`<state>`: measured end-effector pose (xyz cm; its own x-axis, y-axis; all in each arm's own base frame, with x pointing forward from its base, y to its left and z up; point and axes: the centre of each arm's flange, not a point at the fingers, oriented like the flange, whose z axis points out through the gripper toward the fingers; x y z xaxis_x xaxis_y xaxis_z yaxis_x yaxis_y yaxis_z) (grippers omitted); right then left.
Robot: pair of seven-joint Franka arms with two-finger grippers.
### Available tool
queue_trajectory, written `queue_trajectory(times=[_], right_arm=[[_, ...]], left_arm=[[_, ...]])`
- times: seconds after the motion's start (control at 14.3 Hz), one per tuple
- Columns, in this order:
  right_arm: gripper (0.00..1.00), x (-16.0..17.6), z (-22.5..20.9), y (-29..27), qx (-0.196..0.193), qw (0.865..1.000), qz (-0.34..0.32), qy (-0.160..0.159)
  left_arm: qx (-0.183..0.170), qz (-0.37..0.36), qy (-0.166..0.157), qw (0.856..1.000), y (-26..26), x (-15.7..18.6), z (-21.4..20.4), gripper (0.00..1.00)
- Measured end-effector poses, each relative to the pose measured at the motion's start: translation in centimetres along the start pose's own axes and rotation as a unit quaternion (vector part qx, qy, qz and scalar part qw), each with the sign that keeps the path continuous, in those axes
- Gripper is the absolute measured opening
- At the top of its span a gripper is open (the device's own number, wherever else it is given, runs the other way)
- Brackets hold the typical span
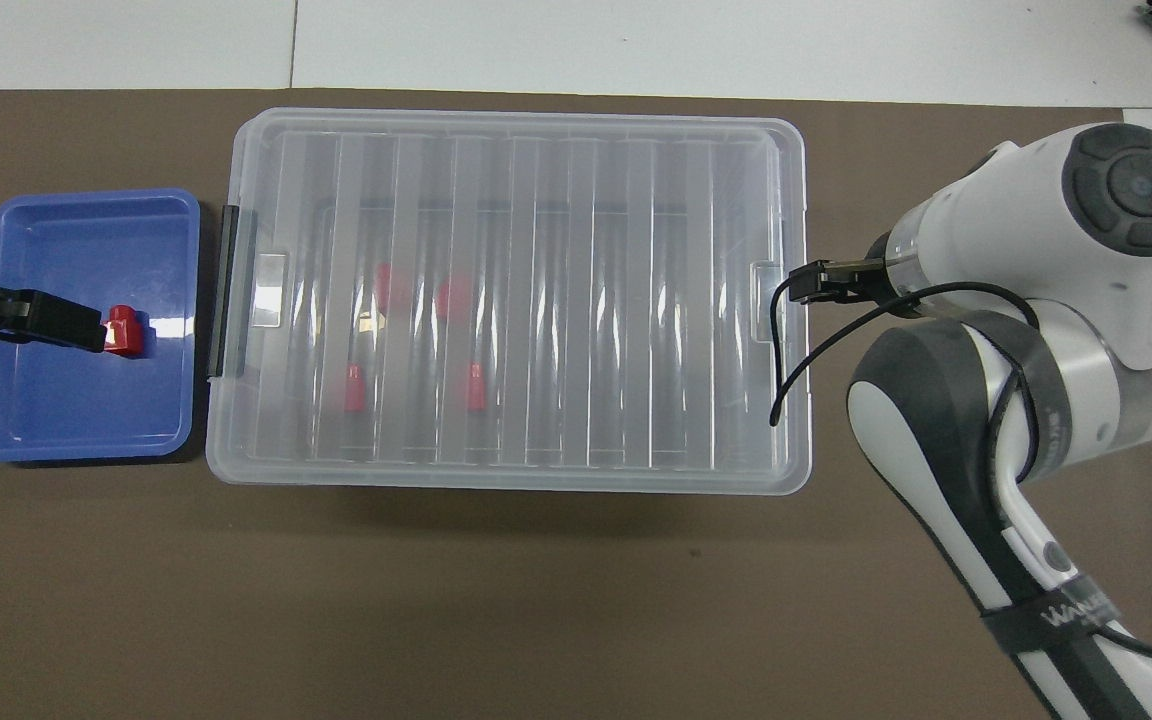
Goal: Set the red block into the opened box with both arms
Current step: 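Move the right gripper to the clear lid's nearest edge and grip it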
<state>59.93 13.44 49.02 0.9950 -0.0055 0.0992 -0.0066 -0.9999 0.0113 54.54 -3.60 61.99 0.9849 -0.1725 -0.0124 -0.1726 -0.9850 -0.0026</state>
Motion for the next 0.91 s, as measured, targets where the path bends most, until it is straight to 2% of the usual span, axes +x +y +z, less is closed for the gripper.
queue_trajectory(times=[0.35, 0.91], right_arm=[[1.00, 0.4, 2.6, -1.0, 0.000, 1.000, -0.007, -0.012], [1.00, 0.5, 3.0, 0.0, -0.003, 1.000, 0.001, -0.017]], left_arm=[[0.000, 0.000, 0.000, 1.000, 0.0, 0.0, 0.0, 1.00], [0.000, -0.003, 0.001, 1.000, -0.3, -0.1, -0.1, 1.00]])
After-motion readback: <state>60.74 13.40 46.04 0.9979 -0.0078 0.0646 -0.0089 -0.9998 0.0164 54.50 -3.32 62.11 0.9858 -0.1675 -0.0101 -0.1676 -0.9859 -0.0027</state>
